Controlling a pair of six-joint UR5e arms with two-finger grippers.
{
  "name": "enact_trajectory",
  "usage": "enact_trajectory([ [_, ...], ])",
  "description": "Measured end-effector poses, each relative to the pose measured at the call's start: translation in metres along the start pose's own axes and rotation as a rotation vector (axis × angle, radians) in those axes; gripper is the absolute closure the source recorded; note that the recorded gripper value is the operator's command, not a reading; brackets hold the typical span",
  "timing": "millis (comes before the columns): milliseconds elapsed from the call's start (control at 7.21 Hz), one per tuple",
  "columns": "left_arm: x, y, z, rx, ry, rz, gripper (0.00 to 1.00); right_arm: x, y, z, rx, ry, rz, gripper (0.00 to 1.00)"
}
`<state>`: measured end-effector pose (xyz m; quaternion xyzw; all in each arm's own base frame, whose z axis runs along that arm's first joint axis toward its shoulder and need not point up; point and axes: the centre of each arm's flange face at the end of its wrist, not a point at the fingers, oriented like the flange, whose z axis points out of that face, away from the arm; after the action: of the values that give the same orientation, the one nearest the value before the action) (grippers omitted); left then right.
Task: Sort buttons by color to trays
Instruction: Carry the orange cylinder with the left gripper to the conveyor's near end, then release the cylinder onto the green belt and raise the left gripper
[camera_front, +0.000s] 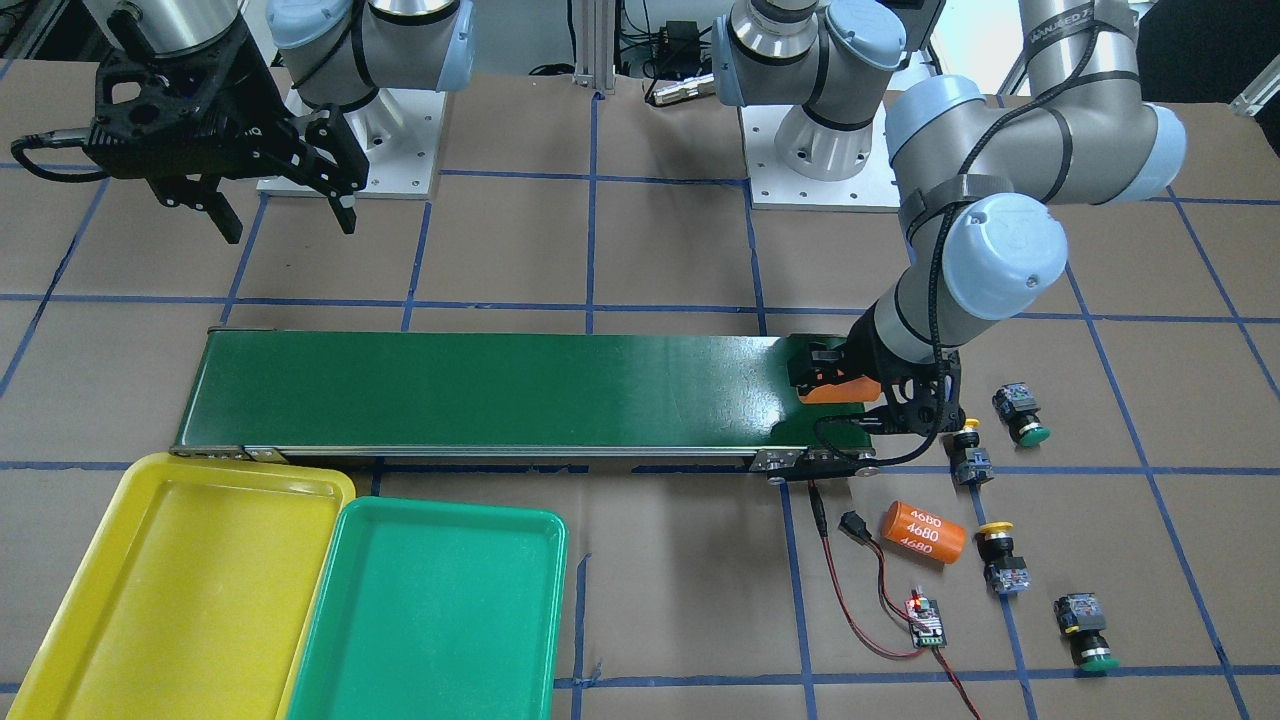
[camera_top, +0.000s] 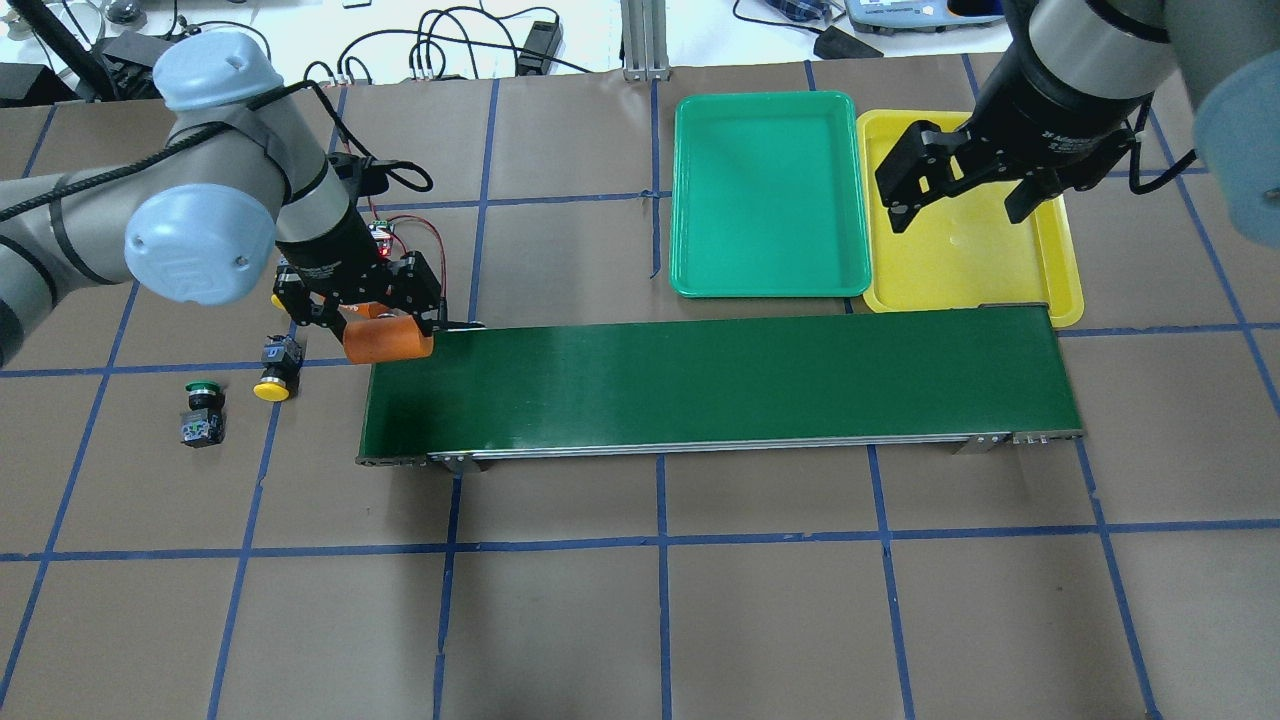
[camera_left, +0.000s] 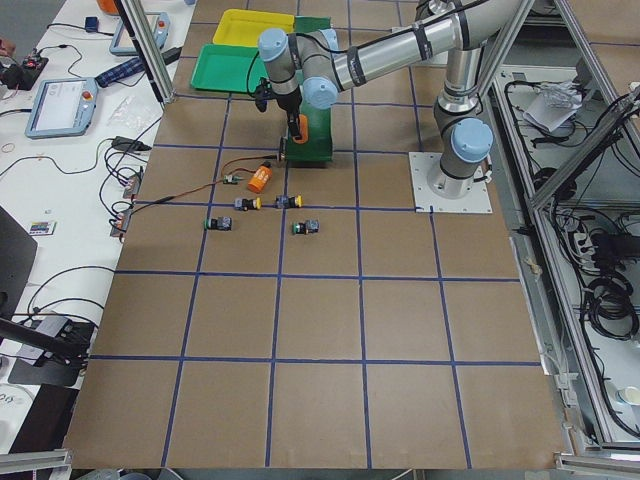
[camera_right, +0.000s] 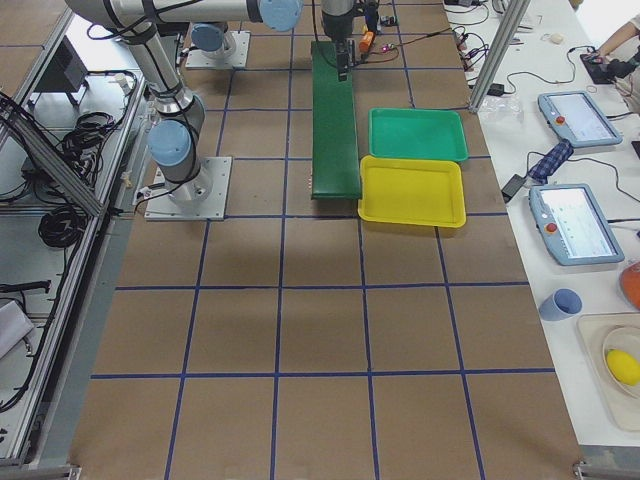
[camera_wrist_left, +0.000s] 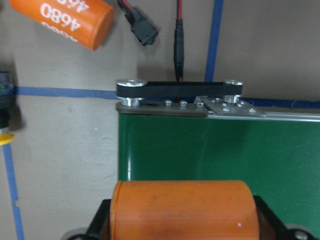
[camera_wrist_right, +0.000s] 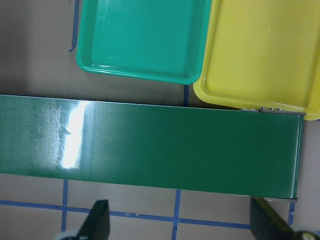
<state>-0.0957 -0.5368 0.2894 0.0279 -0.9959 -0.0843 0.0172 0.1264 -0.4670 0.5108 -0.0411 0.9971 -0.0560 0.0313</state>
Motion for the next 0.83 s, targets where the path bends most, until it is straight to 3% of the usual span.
enact_trajectory([
  [278,0.004,0.004,0.020,0.037,-0.007,0.026,1.00,0.001,-0.001,0.000,0.002,0.002,-0.002,0.00],
  [416,0.004,0.004,0.025,0.046,-0.008,0.034,0.91,0.001,-0.002,-0.001,0.005,0.003,-0.003,0.00],
  [555,0.004,0.003,0.028,0.055,-0.010,0.043,0.14,0.002,-0.002,-0.001,0.006,0.004,-0.003,0.00],
  [694,0.004,0.005,0.030,0.059,-0.012,0.048,0.00,0.002,-0.003,-0.001,0.005,0.004,-0.004,0.00],
  [833,0.004,0.009,0.033,0.055,-0.014,0.050,0.00,0.002,-0.002,0.000,0.003,0.004,-0.005,0.00],
])
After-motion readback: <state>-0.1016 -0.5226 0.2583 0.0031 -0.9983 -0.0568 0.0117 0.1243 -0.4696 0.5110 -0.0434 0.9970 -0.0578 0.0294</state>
